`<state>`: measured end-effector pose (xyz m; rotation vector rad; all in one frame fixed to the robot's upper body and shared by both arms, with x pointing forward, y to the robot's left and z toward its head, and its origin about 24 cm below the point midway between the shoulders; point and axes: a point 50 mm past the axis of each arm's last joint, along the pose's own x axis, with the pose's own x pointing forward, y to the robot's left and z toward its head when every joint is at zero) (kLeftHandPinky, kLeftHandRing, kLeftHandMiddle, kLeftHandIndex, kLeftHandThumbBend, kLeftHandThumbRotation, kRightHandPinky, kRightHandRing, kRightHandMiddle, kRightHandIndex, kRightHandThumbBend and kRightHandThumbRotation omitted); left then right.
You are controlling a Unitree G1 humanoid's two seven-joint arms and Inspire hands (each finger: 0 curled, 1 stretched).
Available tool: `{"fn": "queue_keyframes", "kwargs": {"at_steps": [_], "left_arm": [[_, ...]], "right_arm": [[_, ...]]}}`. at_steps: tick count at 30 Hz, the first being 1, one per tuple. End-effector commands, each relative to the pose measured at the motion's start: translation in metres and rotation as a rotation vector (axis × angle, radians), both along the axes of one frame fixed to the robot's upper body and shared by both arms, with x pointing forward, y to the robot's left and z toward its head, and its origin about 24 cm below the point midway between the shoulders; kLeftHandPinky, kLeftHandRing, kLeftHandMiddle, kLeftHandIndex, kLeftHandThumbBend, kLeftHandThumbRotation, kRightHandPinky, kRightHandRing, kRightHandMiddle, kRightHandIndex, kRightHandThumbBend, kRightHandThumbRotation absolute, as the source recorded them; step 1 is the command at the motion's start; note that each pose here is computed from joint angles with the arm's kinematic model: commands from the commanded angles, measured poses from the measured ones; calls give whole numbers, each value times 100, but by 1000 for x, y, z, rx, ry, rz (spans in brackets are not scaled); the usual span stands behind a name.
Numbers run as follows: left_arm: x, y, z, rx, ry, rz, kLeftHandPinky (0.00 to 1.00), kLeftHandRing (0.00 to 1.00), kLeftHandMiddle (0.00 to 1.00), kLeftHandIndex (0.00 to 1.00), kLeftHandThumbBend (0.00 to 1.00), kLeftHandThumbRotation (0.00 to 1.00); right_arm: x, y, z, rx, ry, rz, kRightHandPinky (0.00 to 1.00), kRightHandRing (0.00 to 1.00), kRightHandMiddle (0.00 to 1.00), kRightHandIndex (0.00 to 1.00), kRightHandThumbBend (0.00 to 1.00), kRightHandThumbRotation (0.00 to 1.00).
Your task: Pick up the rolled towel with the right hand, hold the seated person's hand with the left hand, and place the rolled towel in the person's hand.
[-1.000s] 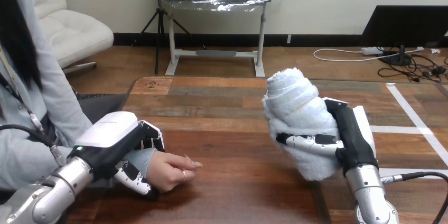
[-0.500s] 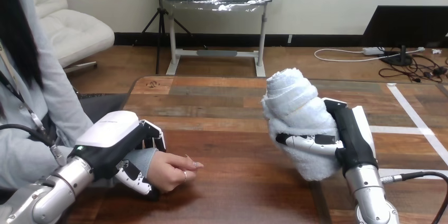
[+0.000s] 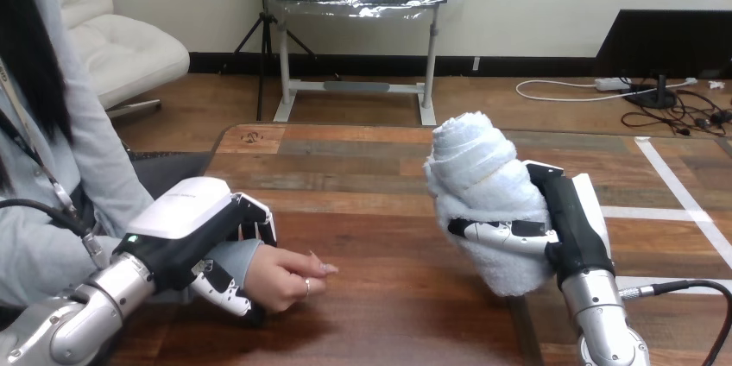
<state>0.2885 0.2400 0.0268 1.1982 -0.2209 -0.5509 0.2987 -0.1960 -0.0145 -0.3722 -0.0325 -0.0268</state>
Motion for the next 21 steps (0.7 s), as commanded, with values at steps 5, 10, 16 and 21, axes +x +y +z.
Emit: {"fn": "queue_keyframes", "kwargs": {"at_steps": [5,10,16,21], "left_arm": [[19,-3,45,-100,-185,-5,27,32,38,40,100,0],[20,1,45,-94,-179,16,28,33,39,41,99,0],[18,5,44,-99,-183,26,28,33,39,41,99,0],[17,6,44,-104,-185,24,28,33,39,41,99,0]], "right_arm": [[18,9,27,23,-136,13,27,31,41,44,85,1],[18,8,27,26,-134,9,27,31,41,44,85,1],[17,6,26,38,-132,3,27,32,42,44,85,1],[16,5,26,35,-135,-2,27,32,41,44,85,1]]}}
